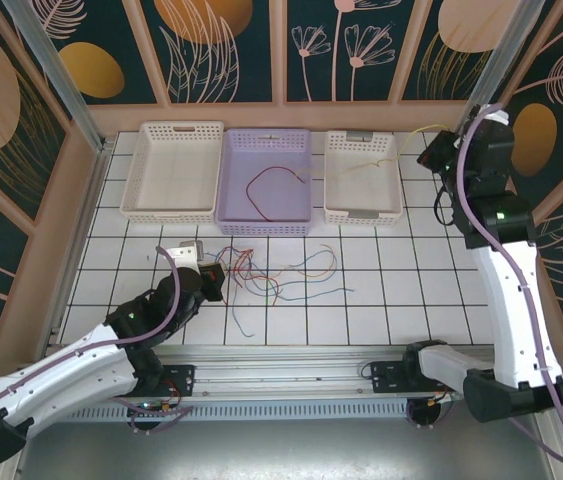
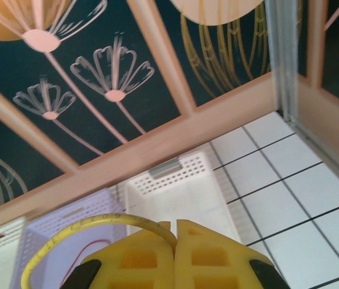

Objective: Untangle the cables
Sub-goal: Place the cable in the container.

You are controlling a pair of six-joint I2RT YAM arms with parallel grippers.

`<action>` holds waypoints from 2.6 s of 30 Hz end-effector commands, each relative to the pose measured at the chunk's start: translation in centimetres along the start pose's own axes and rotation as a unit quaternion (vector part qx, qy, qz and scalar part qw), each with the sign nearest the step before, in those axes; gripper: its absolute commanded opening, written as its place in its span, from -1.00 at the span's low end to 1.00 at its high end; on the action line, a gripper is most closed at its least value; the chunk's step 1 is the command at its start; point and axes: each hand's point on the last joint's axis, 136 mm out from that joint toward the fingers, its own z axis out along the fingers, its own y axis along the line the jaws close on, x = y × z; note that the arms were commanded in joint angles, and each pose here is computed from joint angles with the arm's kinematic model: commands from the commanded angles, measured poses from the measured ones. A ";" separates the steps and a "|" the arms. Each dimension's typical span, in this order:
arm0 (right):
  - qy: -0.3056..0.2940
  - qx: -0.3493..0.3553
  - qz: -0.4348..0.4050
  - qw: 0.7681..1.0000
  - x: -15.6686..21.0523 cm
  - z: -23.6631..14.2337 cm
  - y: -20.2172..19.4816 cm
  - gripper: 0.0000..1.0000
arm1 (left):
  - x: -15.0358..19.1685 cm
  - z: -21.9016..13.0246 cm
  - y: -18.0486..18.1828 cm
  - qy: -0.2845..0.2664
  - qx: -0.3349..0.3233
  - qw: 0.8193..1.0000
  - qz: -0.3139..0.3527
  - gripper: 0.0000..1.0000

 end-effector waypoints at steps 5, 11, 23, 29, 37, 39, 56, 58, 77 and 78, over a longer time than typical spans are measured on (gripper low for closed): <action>-0.048 0.077 0.003 0.996 -0.6 2.1 -2.2 -1.00 | -0.1 -0.1 -0.5 -0.004 0.018 1.000 -0.003 -1.00; -0.061 0.101 0.003 0.993 -0.1 2.9 -3.1 -1.00 | 0.1 0.1 -0.4 -0.002 0.017 1.000 -0.001 -1.00; -0.011 0.162 -0.057 0.985 4.8 7.3 -3.0 -1.00 | 0.5 0.6 -0.7 0.005 0.024 1.000 0.000 -1.00; 0.022 0.170 -0.085 0.982 8.6 9.5 -1.9 -1.00 | 0.7 0.6 -0.7 0.008 0.026 1.000 0.002 -1.00; 0.104 0.160 -0.146 0.971 15.1 14.1 0.1 -1.00 | 1.2 0.8 -0.8 0.016 0.031 0.999 0.002 -1.00; 0.129 0.160 -0.158 0.966 16.7 15.3 0.3 -1.00 | 1.3 0.9 -0.9 0.017 0.033 0.999 0.000 -1.00; 0.287 0.155 -0.187 0.927 27.8 22.3 -1.9 -1.00 | 2.8 1.2 -0.2 0.032 0.037 0.999 -0.008 -1.00; 0.305 0.155 -0.190 0.920 29.1 22.9 -2.2 -1.00 | 3.0 1.3 -0.1 0.035 0.037 0.999 -0.008 -1.00; 0.356 0.135 -0.175 0.908 30.6 24.0 -2.4 -1.00 | 3.6 1.5 -0.1 0.042 0.041 0.998 -0.011 -1.00; 0.353 0.131 -0.172 0.910 30.1 23.9 -2.1 -1.00 | 3.6 1.5 -0.1 0.043 0.040 0.998 -0.011 -1.00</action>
